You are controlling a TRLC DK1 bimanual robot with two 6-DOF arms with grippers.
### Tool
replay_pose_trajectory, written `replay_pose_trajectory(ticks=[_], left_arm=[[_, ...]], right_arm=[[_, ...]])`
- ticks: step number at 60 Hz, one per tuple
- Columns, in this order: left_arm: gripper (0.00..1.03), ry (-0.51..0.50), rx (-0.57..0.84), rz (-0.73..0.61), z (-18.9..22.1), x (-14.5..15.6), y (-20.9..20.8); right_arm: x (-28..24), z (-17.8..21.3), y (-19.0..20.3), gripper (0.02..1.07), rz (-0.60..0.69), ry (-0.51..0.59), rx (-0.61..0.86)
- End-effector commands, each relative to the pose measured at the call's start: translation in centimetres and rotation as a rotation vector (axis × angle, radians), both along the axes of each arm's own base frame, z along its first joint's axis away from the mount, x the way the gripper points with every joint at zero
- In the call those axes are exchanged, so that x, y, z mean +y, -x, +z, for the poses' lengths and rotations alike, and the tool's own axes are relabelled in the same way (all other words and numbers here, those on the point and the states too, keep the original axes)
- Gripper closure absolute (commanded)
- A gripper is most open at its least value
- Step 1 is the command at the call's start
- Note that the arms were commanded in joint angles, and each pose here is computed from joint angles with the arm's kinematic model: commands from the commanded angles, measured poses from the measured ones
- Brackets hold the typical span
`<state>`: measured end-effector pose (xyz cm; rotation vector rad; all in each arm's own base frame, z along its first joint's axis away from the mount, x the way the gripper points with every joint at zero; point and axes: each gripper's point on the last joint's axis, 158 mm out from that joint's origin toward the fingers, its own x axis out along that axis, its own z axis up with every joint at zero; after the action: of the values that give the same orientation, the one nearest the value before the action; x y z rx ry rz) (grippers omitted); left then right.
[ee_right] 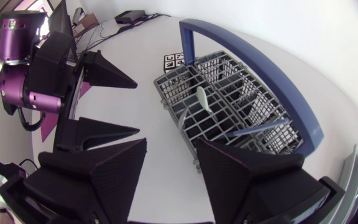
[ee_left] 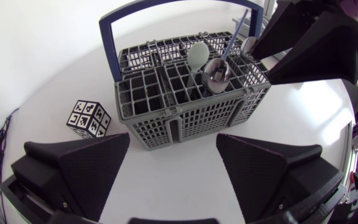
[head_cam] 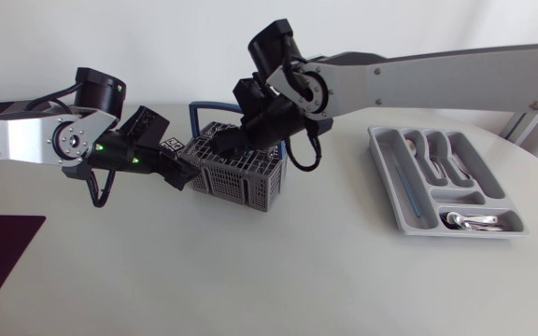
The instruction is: Transfer all utensils from the basket to the drawer tray.
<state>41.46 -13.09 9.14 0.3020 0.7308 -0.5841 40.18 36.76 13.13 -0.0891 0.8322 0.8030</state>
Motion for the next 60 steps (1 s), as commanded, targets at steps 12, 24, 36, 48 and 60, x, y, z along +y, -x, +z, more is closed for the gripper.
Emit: replay_pose_trajectory(ticks=[12, 24, 36, 48, 60], left_arm=[[0.05, 0.003, 0.036, -0.015, -2.0, 0.9, 0.4], [0.05, 0.01, 0.043, -0.014, -2.2, 1.1, 0.6], [0.05, 0.012, 0.05, -0.013, -2.5, 1.3, 1.0], [0.05, 0.023, 0.048, -0.008, -2.3, 1.7, 1.1], [0.05, 0.023, 0.051, -0.008, -2.4, 1.7, 1.4]], right_arm=[[2.1, -1.6, -1.2, 0.59, -0.035, -0.028, 0.028], [2.8, -2.2, -2.1, 0.61, -0.049, -0.021, 0.005], [3.2, -2.9, -3.0, 0.8, -0.068, -0.026, -0.019], [3.1, -3.3, -3.4, 0.96, -0.078, -0.016, -0.026], [3.1, -3.5, -3.2, 1.01, -0.068, -0.02, -0.024]])
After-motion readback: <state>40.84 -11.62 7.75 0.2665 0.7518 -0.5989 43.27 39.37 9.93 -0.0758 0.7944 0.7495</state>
